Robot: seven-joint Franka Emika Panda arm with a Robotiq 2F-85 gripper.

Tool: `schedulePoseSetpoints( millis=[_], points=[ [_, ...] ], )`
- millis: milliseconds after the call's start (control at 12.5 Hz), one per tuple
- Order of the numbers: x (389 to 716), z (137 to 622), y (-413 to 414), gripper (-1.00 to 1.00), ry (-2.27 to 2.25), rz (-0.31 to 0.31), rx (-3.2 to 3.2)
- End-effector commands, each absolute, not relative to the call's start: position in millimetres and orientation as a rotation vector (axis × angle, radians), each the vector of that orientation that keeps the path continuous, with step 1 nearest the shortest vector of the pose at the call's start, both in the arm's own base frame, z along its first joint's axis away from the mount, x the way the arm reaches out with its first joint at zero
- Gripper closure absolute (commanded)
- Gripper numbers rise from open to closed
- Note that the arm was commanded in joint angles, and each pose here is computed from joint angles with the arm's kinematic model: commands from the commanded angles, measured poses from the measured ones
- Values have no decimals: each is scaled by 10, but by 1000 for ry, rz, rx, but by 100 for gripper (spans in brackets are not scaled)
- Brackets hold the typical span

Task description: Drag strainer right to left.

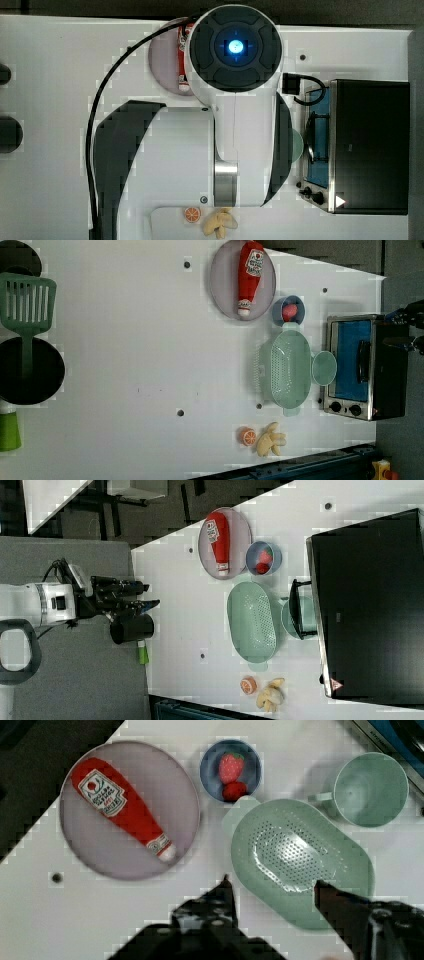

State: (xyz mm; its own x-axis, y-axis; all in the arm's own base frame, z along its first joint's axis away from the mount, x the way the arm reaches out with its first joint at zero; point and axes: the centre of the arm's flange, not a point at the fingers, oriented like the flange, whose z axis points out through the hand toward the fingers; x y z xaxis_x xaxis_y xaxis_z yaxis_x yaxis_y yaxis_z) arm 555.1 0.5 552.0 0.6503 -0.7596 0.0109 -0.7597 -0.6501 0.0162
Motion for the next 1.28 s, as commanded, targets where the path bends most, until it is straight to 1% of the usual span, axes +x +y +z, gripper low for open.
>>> schedulePoseSetpoints(
  millis=[80,160,240,320,480,560,640,880,1280],
  points=[
    [4498,6525,-268,-60,-1603,31,2713],
    [4498,6504,-268,-82,-1603,25,2711],
    [4498,6452,-265,-99,-1600,9,2706],
    [4499,6352,-262,-100,-1594,-19,2698],
    [4521,5999,-257,-100,-1602,-99,2659],
    [4556,5776,-255,-100,-1622,-123,2634],
    [4603,5533,-255,-100,-1659,-132,2604],
    [4741,4677,-239,-100,-1802,-129,2498],
    [4816,3294,-156,-100,-1996,-82,2357]
  ],
)
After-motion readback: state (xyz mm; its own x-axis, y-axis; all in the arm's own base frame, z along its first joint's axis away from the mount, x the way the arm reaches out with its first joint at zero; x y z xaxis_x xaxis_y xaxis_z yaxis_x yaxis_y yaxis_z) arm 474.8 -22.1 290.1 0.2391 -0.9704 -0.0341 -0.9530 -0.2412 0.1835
